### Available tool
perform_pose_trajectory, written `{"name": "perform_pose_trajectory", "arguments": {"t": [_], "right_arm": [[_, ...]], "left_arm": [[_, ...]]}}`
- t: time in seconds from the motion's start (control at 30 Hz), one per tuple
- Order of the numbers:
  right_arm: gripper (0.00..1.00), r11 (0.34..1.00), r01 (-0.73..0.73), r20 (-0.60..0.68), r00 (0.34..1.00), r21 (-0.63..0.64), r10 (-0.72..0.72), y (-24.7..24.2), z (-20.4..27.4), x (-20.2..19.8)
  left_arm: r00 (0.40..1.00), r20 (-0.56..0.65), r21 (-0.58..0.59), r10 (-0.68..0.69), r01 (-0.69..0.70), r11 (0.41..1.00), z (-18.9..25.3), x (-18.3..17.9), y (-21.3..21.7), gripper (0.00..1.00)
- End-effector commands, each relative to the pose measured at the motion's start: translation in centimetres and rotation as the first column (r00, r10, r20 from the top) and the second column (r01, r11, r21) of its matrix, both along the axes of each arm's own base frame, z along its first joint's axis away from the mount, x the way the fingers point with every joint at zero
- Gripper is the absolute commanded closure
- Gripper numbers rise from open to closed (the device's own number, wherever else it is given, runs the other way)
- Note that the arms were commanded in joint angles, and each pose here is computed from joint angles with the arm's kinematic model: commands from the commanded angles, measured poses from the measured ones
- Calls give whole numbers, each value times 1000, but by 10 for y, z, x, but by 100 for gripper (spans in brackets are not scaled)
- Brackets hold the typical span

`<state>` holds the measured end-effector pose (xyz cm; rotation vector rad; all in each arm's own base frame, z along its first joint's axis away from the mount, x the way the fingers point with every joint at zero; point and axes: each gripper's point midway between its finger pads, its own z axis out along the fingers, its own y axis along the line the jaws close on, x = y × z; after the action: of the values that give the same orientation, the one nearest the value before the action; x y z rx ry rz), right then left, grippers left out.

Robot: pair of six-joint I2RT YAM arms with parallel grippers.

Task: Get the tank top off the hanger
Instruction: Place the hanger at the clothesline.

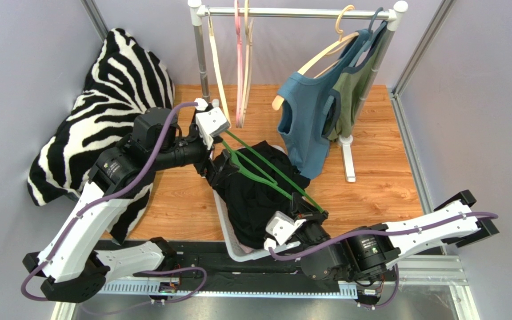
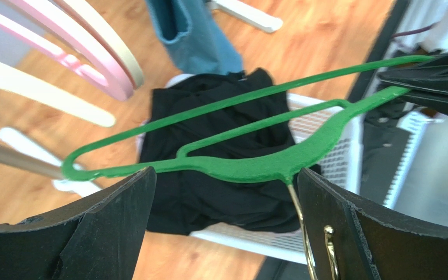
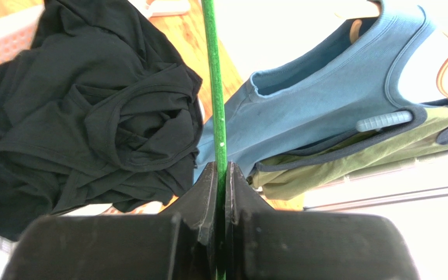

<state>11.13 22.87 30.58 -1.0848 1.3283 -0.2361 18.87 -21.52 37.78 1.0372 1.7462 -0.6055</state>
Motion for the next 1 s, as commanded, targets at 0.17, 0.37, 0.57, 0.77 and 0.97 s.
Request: {"name": "perform_pose_trajectory", "arguments": {"t": [0.17,0.37,0.57,0.77,0.97], "right_arm": [[100,999,-32,-129,991,-29,28,-19,4,-7],[100,982,-174,-289,939,68,186,-3,13,-29],[100,978,-206,-325,924,29,204,5,0,-37],[100,975,-221,-354,914,-22,199,18,-19,-43],[100,959,-273,-397,874,76,281,32,-4,-54]], "left_arm": [[976,-65,-263,-208,184,947,60,-74,7,1],[990,43,-359,-136,142,922,112,-79,24,1],[990,141,-476,4,64,877,171,-76,43,1],[982,170,-566,-78,162,809,210,-97,38,1],[815,304,-325,-494,576,750,167,-146,20,1]]}}
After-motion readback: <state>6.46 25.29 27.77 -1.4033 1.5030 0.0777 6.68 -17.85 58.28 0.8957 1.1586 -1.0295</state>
